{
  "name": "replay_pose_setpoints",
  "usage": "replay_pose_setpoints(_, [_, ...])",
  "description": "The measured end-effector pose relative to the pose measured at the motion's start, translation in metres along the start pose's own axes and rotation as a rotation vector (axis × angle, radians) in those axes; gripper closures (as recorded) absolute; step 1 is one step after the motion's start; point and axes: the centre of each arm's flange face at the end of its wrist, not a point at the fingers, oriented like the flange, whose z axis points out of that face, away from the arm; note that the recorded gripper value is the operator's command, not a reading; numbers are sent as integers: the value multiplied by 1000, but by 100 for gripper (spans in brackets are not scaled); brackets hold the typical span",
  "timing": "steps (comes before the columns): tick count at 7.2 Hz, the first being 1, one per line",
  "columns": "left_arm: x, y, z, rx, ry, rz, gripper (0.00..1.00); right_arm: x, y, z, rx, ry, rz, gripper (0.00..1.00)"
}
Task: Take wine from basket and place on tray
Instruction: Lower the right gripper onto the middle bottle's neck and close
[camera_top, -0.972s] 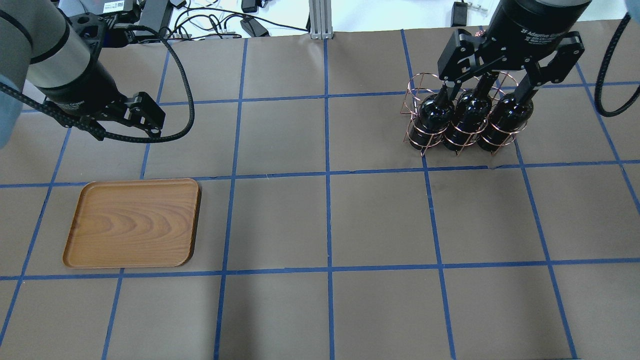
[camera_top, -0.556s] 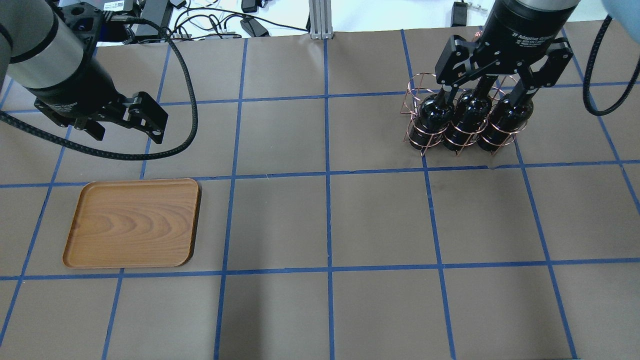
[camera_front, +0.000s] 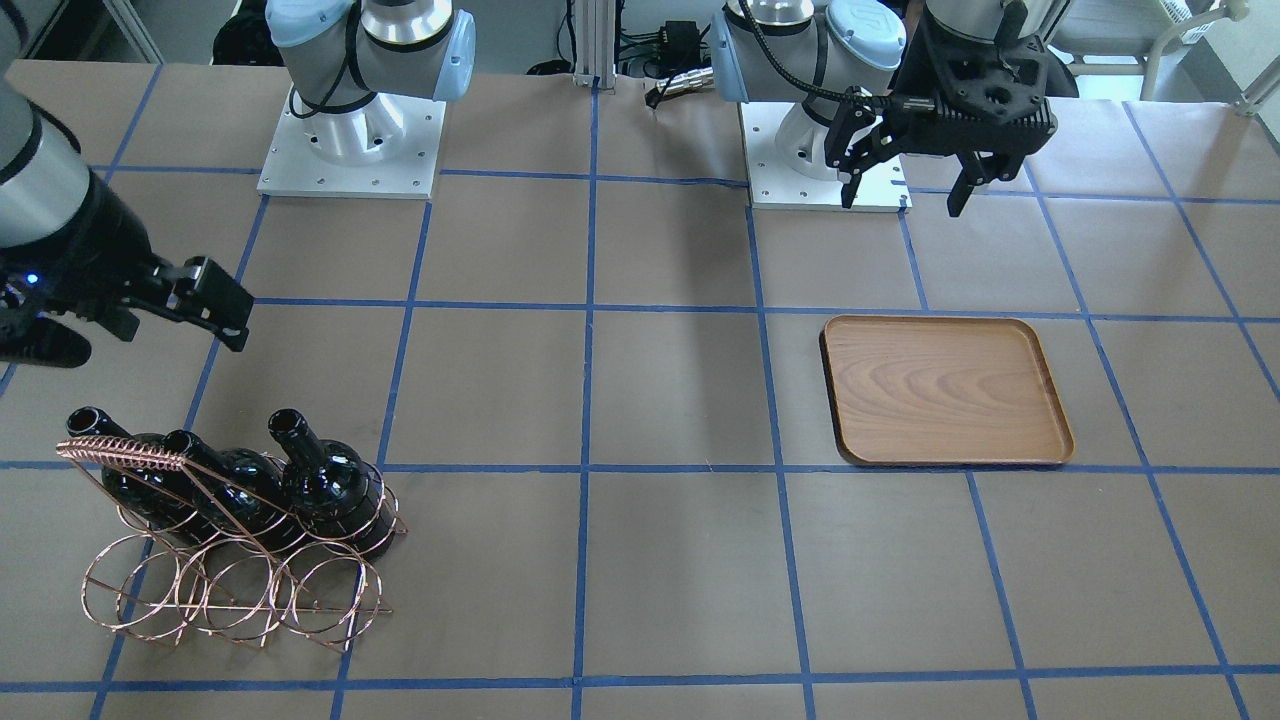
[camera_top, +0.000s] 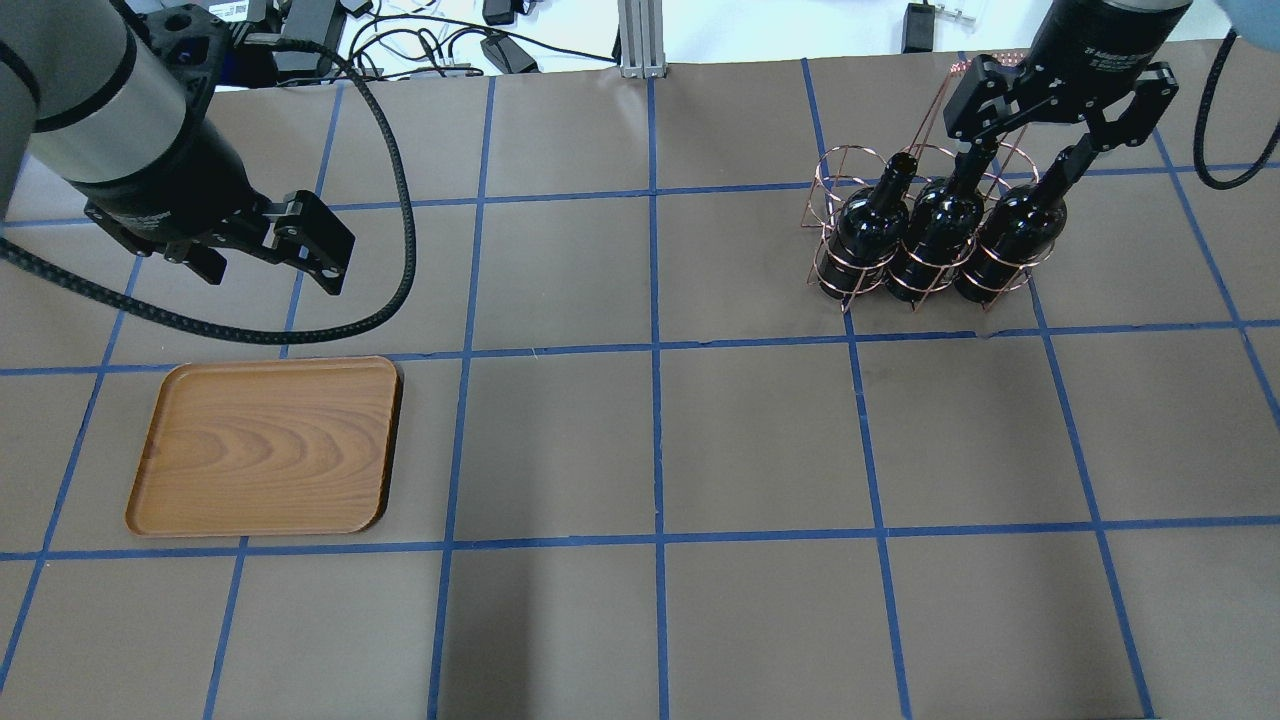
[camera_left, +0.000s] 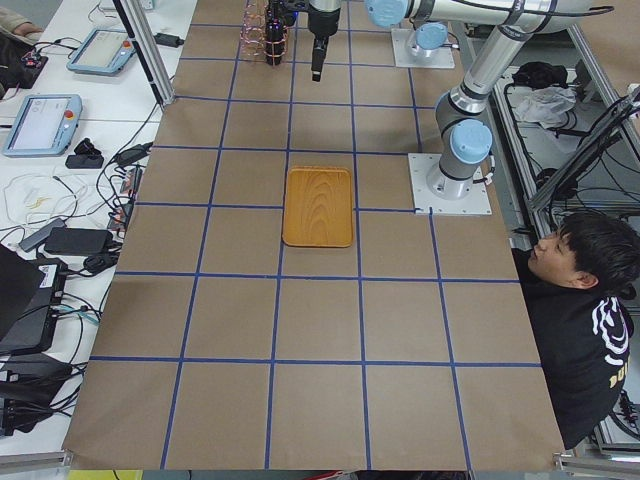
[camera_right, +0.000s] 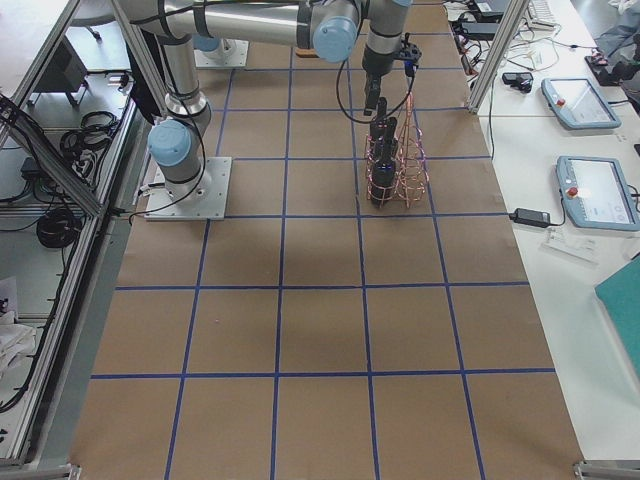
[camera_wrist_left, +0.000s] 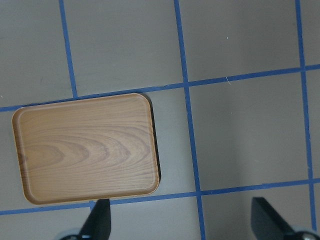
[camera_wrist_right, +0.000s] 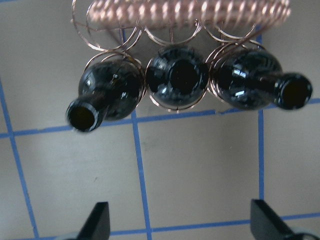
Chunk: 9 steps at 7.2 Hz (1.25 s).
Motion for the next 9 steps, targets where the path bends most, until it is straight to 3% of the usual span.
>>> replay_pose_setpoints(5, [14,5,-1,-7,41,22,0,-5,-46,21,39,12,-17,0])
replay_pose_setpoints(7, [15,8,-3,-6,39,24,0,-6,-56,32,47,13,-21,11])
replay_pose_setpoints(9, [15,11,-2,-11,39,26,0,-6,-60,38,45,16,-23,12])
